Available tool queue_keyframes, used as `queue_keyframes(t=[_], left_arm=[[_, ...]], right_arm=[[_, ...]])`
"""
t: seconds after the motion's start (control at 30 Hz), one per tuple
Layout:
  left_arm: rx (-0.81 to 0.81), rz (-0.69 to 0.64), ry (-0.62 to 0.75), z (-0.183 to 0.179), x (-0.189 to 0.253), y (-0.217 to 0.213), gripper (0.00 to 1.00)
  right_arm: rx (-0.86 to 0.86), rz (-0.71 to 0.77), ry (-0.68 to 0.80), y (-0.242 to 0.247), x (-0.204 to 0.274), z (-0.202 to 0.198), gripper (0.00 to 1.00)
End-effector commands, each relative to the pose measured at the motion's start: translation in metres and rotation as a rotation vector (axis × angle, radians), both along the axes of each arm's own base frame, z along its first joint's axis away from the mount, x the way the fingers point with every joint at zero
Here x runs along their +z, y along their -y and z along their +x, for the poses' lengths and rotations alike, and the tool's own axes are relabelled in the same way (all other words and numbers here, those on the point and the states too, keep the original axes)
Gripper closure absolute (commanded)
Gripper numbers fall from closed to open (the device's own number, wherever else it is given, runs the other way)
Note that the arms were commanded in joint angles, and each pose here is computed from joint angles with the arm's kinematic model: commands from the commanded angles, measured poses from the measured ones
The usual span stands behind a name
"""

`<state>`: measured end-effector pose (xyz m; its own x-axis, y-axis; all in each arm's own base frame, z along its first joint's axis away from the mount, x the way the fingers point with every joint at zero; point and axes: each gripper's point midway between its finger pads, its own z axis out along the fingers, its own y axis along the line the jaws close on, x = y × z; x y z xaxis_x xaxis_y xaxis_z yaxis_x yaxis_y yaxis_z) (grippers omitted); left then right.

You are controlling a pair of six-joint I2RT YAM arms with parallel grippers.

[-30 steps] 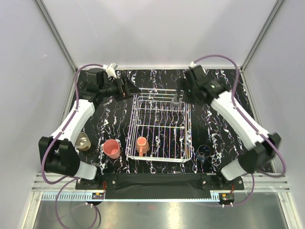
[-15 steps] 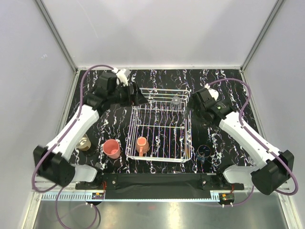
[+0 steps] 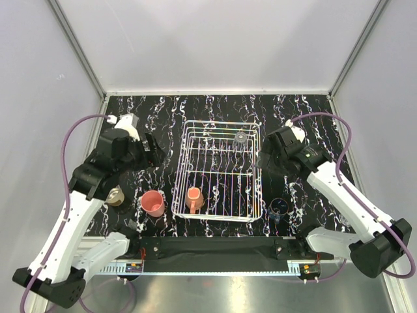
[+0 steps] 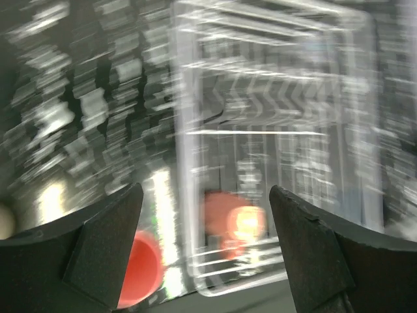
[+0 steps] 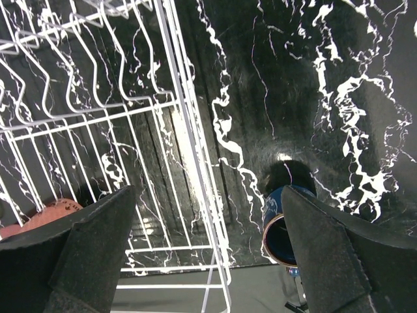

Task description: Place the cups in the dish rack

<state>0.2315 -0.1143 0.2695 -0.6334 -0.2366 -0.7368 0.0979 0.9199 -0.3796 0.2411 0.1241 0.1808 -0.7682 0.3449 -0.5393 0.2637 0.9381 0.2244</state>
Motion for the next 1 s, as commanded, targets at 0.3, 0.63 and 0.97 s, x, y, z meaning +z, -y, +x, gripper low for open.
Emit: queue_keyframes(t=[0.3,0.63,0.97], left_arm=[[0.579,0.409,-0.358,-0.018,-0.083,-0.145,0.18],[0.827,0.359,-0.452,-0.019,-0.103,-0.19,0.16],[0.884,0.264,-0.61,-0.001,-0.168,-0.184,0.29]], right_arm=[[0.053,0.069,0.053,-0.007,0.017,-0.007,0.0],[0.152,0.213,0.12,-0.028,0.038,-0.016,0.0],[0.228,0.241,0.125,-0.036,0.039,-0.023,0.0]])
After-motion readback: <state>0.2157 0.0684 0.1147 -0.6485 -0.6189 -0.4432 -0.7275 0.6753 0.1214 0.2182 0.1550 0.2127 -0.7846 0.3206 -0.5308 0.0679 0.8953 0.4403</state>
